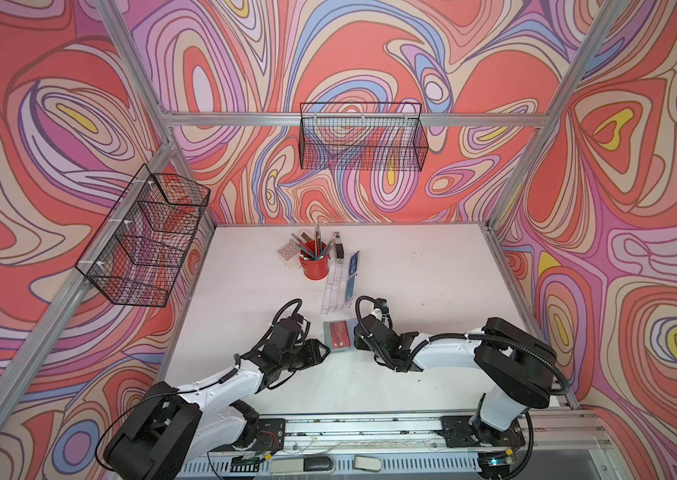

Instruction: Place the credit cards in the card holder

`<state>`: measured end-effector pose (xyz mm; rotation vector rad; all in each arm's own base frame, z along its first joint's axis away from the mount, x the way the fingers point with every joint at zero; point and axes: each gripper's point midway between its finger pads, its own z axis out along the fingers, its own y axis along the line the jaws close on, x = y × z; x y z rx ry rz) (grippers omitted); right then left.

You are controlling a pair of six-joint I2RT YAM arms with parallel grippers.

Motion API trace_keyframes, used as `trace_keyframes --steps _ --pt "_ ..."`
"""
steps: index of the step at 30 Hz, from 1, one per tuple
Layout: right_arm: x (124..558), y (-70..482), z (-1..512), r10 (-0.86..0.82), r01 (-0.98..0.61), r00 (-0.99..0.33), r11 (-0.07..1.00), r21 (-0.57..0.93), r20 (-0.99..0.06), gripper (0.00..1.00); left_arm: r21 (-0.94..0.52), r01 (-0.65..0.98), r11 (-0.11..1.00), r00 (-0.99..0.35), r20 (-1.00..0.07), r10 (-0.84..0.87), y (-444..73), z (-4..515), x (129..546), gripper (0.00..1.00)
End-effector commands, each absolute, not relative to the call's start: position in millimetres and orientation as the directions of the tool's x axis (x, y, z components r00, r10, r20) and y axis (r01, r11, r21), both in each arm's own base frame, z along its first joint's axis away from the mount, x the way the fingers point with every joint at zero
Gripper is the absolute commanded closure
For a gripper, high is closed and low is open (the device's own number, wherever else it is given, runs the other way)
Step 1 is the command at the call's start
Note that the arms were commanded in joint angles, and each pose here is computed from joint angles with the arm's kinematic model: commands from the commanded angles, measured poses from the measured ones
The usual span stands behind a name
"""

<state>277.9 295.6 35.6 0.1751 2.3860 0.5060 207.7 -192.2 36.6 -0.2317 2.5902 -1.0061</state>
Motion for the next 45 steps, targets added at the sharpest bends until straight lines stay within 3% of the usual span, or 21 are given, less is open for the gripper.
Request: trace_keyframes --steps 1,32,45 --pt "275 285 24 0.258 0.018 -0.769 0.923 0.384 -0.585 0.49 -0.668 -0.001 0.744 -0.917 -0.296 -0.268 -194 44 215 0.54" --pt "274 275 54 0.262 -0.006 -0.734 0.92 0.392 -0.626 0.53 -0.669 -0.01 0.743 -0.92 -0.285 -0.269 -197 39 216 0.54" --pt "273 286 28 0.217 -0.021 -0.774 0.93 0.368 -0.595 0.59 -0.667 -0.01 0.745 -0.925 -0.276 -0.26 -200 36 217 0.55"
